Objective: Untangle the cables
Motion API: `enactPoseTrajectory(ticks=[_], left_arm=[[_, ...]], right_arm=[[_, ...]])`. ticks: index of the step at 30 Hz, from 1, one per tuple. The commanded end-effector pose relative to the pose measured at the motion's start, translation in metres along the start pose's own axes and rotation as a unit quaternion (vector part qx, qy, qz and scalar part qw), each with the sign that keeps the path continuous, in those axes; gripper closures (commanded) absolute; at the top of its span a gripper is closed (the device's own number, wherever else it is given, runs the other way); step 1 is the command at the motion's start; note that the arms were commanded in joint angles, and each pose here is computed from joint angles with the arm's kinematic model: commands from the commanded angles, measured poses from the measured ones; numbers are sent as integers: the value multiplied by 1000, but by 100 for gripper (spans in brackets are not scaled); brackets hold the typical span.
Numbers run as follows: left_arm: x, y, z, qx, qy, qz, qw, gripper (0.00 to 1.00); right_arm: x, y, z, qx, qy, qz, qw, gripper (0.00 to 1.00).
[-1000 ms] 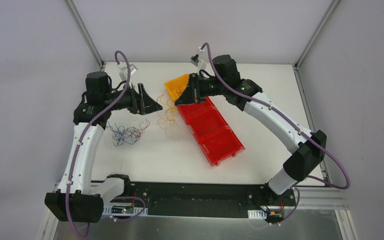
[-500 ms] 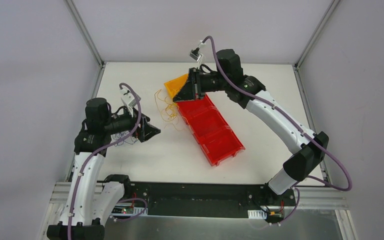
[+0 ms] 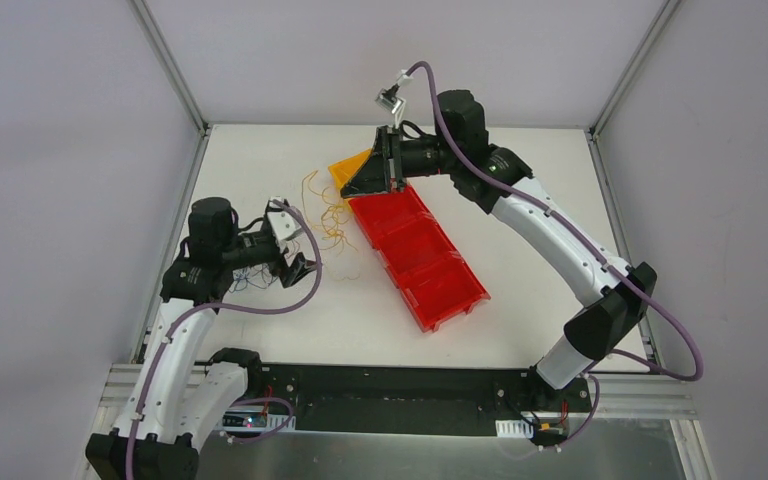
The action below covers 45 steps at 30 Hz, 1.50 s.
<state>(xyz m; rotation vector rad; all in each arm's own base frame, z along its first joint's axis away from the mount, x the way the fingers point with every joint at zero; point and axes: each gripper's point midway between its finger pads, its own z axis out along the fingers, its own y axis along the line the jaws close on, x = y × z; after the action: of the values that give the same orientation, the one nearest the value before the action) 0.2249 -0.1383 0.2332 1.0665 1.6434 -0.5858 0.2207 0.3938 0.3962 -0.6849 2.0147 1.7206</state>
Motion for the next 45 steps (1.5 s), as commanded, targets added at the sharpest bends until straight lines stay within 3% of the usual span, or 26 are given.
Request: enactPoseTrajectory(ticks=[1,8,10,12,15,16,22,28,33,39,45], left_arm=[[-22,17,9,-15,-23,133,991,16],[-8,-2,40,43,4,204,978,22],[-5,1,50,42,17,214,976,29],[-2,9,55,30,30,205,978,46],[10,22,56,0,63,179,982,95],[18,24,54,-12,76,174,982,100],[62,14,20,-55,113,164,978,100],[80,25,-18,-116,132,58,983,100],[97,47,-47,-170,154,-34,973,100],[107,69,-65,-206,159,-114,959,100],[107,76,-70,-202,150,-152,956,100]], right_arm=[[-13,31,0,-53,-6,-8,999,100],[-18,38,2,-69,-6,3,998,100],[-18,40,2,-73,-5,5,997,100],[-18,42,0,-74,-6,6,997,100],[-25,41,-8,-71,-16,5,997,100],[-31,39,-13,-67,-25,4,997,100],[-87,25,-78,-27,-118,-18,992,100],[-128,27,-148,1,-200,-40,979,100],[-156,33,-204,21,-268,-51,962,100],[-177,43,-260,39,-329,-69,941,100],[-191,50,-301,42,-370,-63,926,100]])
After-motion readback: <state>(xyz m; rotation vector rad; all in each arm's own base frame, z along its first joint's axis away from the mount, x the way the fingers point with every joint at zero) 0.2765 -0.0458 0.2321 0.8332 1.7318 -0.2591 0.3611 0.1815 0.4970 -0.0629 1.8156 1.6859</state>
